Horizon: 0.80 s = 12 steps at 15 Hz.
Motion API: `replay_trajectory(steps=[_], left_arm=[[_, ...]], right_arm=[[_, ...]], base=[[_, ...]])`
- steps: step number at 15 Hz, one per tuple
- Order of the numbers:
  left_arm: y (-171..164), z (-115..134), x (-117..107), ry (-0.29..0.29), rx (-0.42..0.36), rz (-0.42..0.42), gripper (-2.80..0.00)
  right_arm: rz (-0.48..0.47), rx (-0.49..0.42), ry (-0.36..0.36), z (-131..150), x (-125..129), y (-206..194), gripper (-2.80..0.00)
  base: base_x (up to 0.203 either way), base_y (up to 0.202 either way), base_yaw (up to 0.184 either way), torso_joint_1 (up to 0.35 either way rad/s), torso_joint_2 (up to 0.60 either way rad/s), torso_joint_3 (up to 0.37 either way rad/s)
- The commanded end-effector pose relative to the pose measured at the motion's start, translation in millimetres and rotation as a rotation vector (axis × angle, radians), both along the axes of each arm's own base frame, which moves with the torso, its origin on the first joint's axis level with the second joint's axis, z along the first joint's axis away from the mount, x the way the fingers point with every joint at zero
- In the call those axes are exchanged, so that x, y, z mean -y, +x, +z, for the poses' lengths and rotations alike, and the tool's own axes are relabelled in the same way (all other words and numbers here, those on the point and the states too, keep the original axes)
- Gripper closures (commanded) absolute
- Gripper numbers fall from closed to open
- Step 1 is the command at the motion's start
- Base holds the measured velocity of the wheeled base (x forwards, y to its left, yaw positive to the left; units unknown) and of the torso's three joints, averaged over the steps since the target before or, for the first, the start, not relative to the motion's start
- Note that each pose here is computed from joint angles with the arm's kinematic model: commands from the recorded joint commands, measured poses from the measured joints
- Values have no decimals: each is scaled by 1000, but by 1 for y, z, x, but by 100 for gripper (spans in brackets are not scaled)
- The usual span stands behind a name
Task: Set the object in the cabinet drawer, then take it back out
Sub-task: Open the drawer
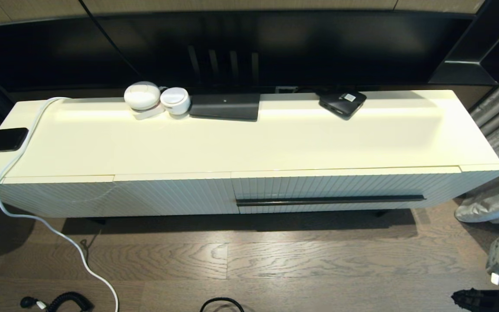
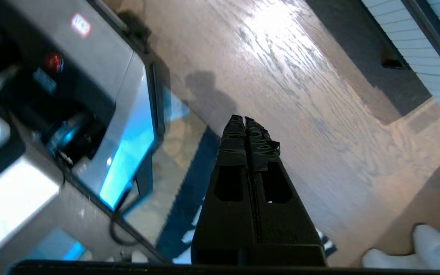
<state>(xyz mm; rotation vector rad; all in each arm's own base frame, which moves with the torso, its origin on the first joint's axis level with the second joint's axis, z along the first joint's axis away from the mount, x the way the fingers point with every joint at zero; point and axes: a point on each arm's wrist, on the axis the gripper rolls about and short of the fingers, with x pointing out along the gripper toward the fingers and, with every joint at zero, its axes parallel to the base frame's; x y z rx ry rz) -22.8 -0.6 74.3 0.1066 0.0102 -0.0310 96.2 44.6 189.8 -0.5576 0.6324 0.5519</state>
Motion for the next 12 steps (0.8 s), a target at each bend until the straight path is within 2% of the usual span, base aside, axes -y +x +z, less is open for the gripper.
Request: replay_trajectory(steps=[1,3,4,9,12], left_arm=[[0,0,0,1,1,0,0],[0,0,0,1,0,0,0],[0,0,0,1,1,1,0],[0,0,0,1,1,1,0],[0,0,0,1,0,1,0]], right_arm=[[35,35,-24,1,2,-6,0],[121,4,-139,-9,-7,13,0],[148,-4,-173,-16,-13,26,0],[176,25,-198,-49,-47,96,0],[184,93,-185,-80,-70,137,0]], base=[[0,0,0,0,0,0],[0,0,0,0,0,0],[0,0,0,0,0,0],[0,0,0,0,0,0],[0,0,0,0,0,0]])
